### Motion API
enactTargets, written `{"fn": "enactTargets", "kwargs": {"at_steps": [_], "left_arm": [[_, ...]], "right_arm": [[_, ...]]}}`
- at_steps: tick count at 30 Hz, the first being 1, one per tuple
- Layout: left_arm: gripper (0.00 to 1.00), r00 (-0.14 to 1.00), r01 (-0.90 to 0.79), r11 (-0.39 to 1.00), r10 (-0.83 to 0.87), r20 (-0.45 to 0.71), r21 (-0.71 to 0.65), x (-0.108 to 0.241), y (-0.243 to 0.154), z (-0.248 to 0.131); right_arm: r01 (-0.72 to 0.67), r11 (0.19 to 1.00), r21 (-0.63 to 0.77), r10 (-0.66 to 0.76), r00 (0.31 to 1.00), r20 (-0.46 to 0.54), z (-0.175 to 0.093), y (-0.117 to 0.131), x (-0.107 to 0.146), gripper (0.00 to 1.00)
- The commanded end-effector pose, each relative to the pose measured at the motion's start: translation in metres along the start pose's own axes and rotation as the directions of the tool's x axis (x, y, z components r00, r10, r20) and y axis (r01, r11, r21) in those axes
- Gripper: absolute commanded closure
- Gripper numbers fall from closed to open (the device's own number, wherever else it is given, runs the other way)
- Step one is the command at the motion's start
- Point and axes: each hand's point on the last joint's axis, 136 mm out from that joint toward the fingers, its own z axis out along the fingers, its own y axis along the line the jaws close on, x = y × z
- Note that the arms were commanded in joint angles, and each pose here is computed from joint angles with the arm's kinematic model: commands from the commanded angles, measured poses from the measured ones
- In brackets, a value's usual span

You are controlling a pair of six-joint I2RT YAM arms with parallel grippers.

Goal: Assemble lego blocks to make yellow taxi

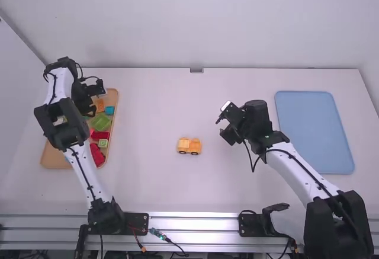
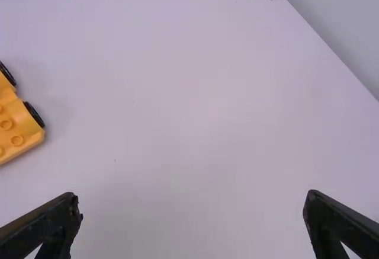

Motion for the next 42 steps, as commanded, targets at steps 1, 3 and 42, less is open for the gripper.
{"fn": "enactTargets", "kwargs": {"at_steps": [1, 3, 42], "left_arm": [[0.07, 0.999, -0.026, 0.999, 0.026, 0.034, 0.019, -0.004, -0.004, 0.004], [0.06, 0.998, -0.038, 0.999, 0.037, 0.045, 0.023, -0.006, -0.005, 0.004], [0.18, 0.999, 0.027, 0.999, -0.028, 0.017, 0.024, -0.014, 0.001, 0.033]], "right_arm": [[-0.009, 1.000, -0.005, 0.009, 1.000, 0.011, -0.002, 0.002, -0.002, 0.01], [-0.008, 1.000, -0.004, 0.008, 1.000, 0.012, -0.002, 0.001, -0.002, 0.01], [0.003, 1.000, -0.014, -0.003, 1.000, 0.006, -0.001, 0.006, -0.002, 0.01]]}}
